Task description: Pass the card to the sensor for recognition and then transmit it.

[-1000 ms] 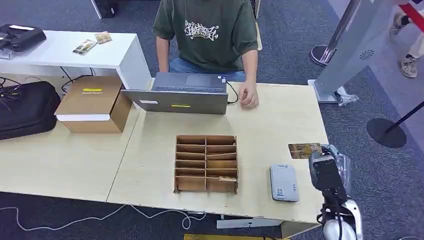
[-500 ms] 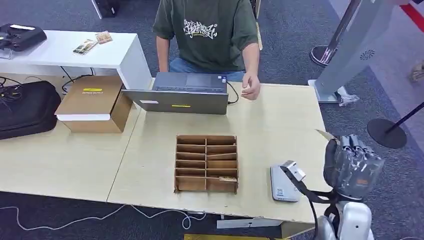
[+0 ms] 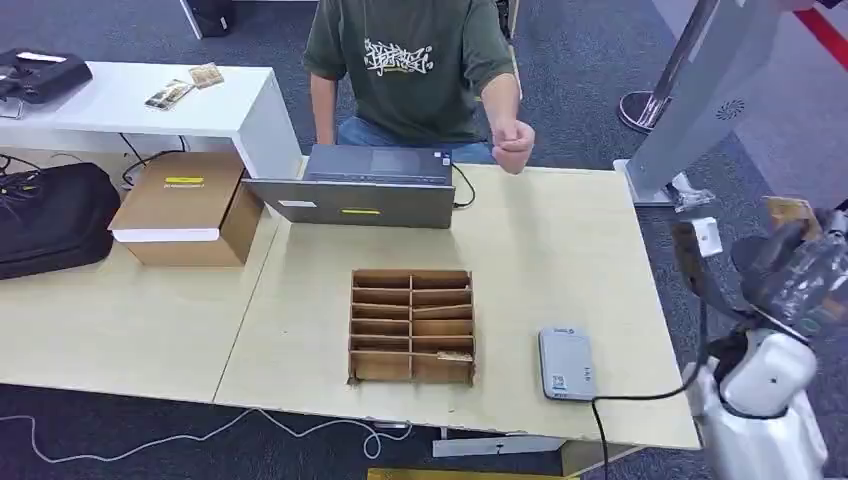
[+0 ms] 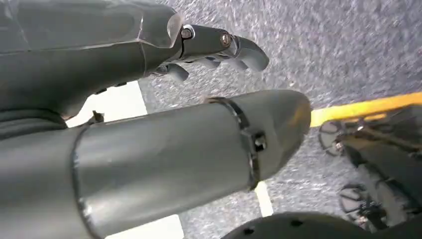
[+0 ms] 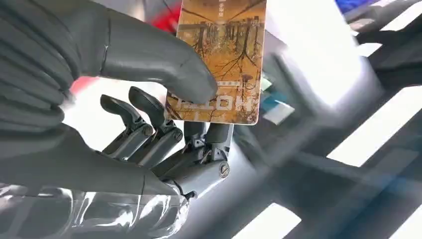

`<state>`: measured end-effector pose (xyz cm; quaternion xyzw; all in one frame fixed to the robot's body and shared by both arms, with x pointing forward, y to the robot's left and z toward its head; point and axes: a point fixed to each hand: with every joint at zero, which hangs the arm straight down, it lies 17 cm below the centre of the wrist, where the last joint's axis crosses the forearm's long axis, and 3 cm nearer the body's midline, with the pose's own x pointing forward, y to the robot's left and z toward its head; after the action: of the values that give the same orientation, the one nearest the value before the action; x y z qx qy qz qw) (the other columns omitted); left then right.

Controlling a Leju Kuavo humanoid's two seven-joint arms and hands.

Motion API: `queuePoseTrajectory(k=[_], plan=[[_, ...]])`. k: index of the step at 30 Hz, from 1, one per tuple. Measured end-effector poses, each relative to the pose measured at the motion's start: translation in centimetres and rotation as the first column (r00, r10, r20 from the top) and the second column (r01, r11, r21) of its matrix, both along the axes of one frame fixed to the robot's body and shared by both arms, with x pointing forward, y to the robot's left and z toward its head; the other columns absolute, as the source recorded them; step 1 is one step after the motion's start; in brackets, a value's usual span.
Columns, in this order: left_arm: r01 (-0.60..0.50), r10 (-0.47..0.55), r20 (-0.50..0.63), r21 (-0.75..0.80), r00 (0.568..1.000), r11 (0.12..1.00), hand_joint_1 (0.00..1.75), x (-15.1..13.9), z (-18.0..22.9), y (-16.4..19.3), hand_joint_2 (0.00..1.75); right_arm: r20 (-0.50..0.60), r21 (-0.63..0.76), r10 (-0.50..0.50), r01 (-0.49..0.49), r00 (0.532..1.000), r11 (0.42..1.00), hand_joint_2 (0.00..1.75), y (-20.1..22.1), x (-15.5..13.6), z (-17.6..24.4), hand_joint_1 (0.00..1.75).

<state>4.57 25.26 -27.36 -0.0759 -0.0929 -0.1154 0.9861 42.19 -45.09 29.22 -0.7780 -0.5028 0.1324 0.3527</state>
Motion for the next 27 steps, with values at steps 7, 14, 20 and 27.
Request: queuePoseTrajectory(k=[7, 14, 20, 27], plan=[[0.019, -0.019, -0.002, 0.005, 1.0, 1.0, 0.0, -0.1, 0.0, 0.0, 0.0, -0.127, -0.2, 0.273, -0.295, 0.953, 0.934, 1.75, 10.4, 4.9, -2.4, 1.75], [0.028, -0.028, 0.0, 0.019, 1.0, 0.999, 0.0, 0.7, 0.0, 0.2, 0.0, -0.198, -0.287, 0.363, -0.408, 0.911, 0.867, 1.75, 15.7, 11.5, -0.3, 1.75], [0.041, -0.041, 0.0, 0.015, 0.999, 0.999, 0.0, 0.7, 0.0, 0.1, 0.0, -0.214, -0.259, 0.373, -0.421, 0.903, 0.87, 1.75, 18.2, 15.0, 1.1, 1.75], [0.071, -0.071, -0.011, 0.016, 0.997, 0.997, 0.0, 0.7, 0.0, 0.0, 0.0, -0.244, -0.251, 0.366, -0.423, 0.898, 0.871, 1.75, 19.9, 17.7, 2.3, 1.75]])
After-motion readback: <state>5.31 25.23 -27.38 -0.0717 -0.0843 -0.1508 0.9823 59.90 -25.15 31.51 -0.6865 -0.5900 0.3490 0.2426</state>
